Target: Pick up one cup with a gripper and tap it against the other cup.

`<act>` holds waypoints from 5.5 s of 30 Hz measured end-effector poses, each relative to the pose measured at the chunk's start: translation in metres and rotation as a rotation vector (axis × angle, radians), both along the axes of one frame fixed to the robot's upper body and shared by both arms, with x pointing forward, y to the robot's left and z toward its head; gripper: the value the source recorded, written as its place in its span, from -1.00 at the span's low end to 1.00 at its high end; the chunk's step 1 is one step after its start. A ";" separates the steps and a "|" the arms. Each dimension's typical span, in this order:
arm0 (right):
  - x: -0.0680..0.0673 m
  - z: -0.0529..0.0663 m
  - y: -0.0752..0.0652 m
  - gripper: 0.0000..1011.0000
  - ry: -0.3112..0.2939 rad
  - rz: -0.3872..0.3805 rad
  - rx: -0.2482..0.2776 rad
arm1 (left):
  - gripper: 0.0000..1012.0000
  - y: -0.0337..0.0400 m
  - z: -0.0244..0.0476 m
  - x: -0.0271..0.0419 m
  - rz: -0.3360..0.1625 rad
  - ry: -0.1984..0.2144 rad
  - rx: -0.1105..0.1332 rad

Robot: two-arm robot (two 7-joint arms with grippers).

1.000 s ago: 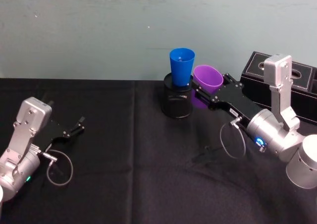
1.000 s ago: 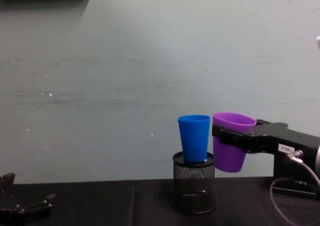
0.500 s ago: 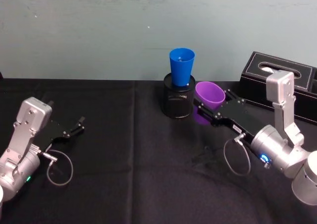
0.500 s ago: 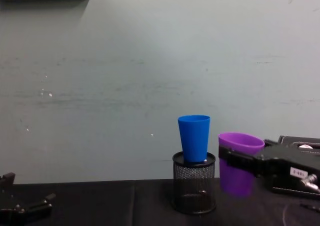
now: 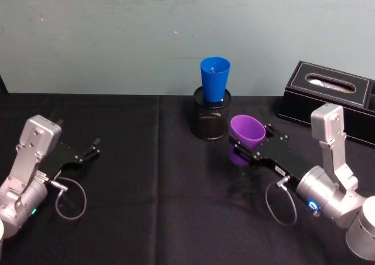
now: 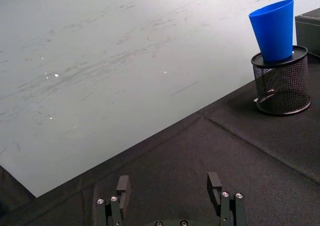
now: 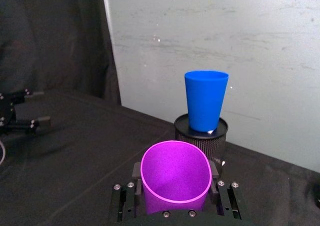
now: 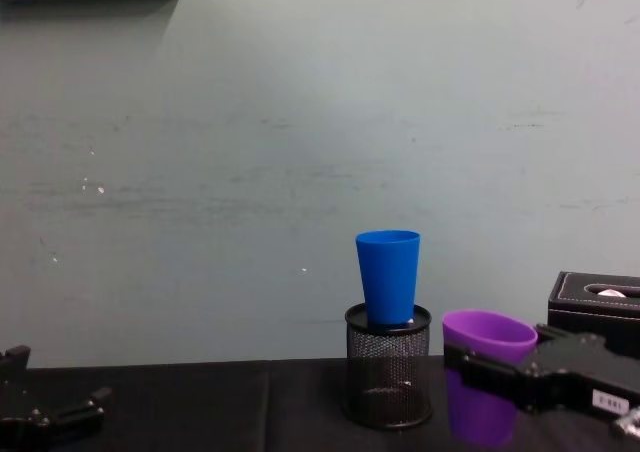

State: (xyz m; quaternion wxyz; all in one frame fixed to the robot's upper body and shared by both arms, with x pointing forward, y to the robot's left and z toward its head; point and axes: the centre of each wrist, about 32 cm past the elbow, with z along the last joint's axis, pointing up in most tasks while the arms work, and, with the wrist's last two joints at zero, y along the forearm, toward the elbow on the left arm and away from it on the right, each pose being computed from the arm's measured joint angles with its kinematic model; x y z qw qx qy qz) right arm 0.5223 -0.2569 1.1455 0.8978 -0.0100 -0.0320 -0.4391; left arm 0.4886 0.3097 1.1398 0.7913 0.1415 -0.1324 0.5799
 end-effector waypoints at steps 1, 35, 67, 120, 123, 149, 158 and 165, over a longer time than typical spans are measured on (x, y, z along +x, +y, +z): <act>-0.001 -0.001 0.000 0.45 0.001 0.001 -0.003 | 1.00 0.0000 0.0000 0.0000 0.000 0.000 0.000; -0.017 -0.027 -0.003 0.45 0.012 0.008 -0.053 | 1.00 0.0000 0.0000 0.0000 0.000 0.000 0.000; -0.012 -0.038 -0.004 0.45 0.046 0.054 -0.057 | 1.00 0.0000 0.0000 0.0000 0.000 0.000 0.000; -0.016 -0.036 -0.003 0.99 -0.003 0.053 -0.055 | 1.00 0.0000 0.0000 0.0000 0.000 0.000 0.000; -0.017 -0.034 -0.003 0.99 -0.019 0.053 -0.054 | 1.00 0.0000 0.0000 0.0000 0.000 0.000 0.000; -0.021 -0.033 -0.007 0.99 -0.128 0.040 0.050 | 1.00 0.0000 0.0000 0.0000 0.000 0.000 0.000; -0.021 -0.033 -0.007 0.99 -0.128 0.040 0.049 | 1.00 0.0000 0.0000 0.0000 0.000 0.000 0.000; -0.021 -0.033 -0.007 0.99 -0.128 0.040 0.049 | 1.00 0.0000 0.0000 0.0000 0.000 0.000 0.000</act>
